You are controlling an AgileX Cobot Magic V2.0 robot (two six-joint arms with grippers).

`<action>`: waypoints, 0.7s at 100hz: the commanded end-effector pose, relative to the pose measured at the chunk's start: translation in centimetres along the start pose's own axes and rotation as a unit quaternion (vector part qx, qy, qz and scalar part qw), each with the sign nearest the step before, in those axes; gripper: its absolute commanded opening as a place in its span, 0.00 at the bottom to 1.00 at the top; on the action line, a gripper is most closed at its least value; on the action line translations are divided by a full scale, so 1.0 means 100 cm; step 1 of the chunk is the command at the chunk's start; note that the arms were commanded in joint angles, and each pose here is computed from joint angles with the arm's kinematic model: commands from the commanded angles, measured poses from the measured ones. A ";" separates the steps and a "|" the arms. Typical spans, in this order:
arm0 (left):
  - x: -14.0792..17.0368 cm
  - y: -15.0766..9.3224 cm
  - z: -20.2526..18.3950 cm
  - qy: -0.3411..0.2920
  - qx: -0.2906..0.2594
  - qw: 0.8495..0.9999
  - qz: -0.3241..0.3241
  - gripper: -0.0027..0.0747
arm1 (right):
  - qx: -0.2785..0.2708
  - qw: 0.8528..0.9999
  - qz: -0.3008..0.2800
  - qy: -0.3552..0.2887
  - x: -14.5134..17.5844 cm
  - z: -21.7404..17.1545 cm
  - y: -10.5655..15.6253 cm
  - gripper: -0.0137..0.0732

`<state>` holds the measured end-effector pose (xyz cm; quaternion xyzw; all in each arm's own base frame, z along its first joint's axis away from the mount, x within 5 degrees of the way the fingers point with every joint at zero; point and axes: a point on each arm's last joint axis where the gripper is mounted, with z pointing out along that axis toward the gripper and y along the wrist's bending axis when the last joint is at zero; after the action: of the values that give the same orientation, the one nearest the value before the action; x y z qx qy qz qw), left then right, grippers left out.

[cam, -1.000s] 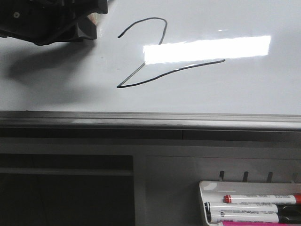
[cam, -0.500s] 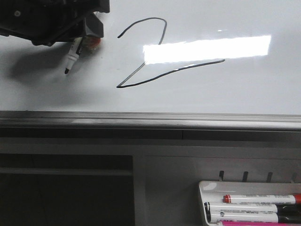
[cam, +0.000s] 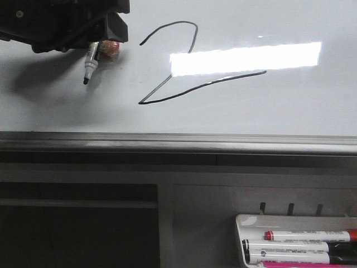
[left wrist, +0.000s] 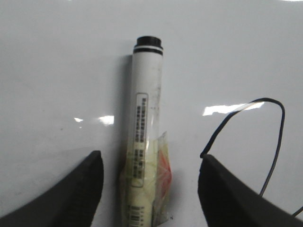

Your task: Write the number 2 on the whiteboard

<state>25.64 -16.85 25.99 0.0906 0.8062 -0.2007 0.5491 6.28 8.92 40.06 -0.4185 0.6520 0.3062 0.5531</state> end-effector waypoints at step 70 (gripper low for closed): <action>-0.076 -0.006 -0.217 -0.148 0.118 0.970 0.155 0.38 | 0.169 0.981 -0.043 -0.084 0.028 -0.043 0.005 0.08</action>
<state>12.20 -9.20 38.69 0.2253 0.6827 -0.2348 0.6542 4.24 5.99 38.20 -0.3724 0.6403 0.2188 0.6351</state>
